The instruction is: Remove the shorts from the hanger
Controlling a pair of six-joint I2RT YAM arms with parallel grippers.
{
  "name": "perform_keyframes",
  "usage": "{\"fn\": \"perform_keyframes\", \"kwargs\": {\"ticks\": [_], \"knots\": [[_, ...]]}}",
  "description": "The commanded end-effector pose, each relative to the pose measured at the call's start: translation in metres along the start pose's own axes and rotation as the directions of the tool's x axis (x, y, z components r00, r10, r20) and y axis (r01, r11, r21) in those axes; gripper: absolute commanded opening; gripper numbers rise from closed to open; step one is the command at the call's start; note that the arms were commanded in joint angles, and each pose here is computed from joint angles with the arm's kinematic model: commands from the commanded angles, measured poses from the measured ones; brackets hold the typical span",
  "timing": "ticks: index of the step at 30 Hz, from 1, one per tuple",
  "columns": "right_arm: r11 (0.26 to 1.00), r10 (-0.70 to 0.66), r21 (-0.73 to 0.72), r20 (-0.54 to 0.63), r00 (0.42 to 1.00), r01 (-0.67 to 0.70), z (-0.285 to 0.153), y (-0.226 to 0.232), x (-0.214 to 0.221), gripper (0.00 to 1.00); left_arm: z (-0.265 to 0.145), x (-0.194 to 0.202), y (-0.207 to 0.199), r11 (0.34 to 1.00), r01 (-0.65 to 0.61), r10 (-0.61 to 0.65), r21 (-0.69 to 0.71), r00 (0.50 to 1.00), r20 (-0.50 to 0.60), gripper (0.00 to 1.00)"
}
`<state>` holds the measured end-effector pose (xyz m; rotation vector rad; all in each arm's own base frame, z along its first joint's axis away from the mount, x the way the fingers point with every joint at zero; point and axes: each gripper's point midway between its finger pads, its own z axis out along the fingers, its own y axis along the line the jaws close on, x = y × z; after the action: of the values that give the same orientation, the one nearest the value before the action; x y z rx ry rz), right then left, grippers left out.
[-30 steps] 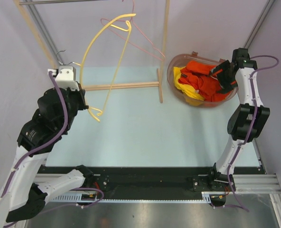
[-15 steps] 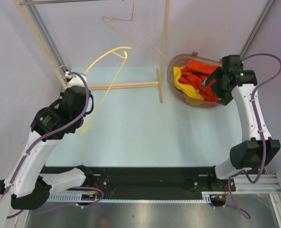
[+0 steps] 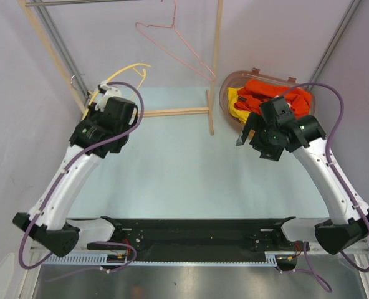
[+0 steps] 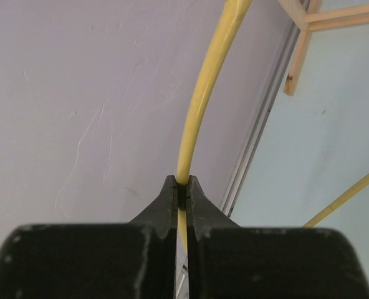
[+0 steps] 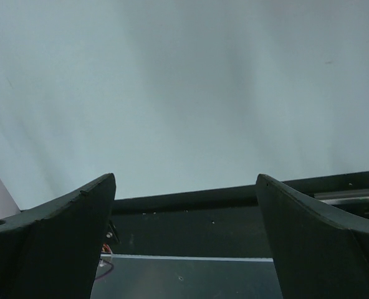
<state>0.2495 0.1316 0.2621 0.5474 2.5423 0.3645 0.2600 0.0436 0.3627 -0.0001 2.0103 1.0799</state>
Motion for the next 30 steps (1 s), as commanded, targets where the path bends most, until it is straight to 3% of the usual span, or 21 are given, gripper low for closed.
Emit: {"fn": "perform_keyframes", "kwargs": {"ticks": [1,5,14,15,21,30], "knots": [[1.0,-0.017,0.011,0.007,1.0,0.017,-0.03,-0.017,0.009,1.0,0.011,-0.052,0.021,0.985,0.104,-0.093,-0.136,0.992,0.081,0.0],[0.997,-0.059,-0.055,-0.022,0.998,0.058,-0.041,-0.007,0.013,1.0,0.026,-0.078,0.037,0.965,0.106,-0.082,-0.242,0.991,0.107,0.0],[0.975,-0.132,-0.167,0.105,0.986,0.148,-0.07,0.025,-0.038,1.0,0.06,-0.107,0.062,0.901,0.164,-0.144,-0.402,0.986,0.079,0.0],[0.975,-0.14,-0.158,0.105,0.985,0.156,-0.067,0.025,-0.043,1.0,0.058,-0.116,0.073,0.874,0.22,-0.188,-0.434,0.975,0.115,0.0],[0.98,-0.107,-0.154,0.142,0.984,0.129,-0.074,0.019,-0.071,1.0,0.076,-0.141,0.069,0.842,0.237,-0.204,-0.484,0.971,0.122,0.0],[0.984,-0.108,-0.126,0.135,0.985,0.125,-0.071,0.011,-0.077,1.0,0.1,-0.172,0.053,0.82,0.26,-0.215,-0.51,0.966,0.147,0.0]]}}
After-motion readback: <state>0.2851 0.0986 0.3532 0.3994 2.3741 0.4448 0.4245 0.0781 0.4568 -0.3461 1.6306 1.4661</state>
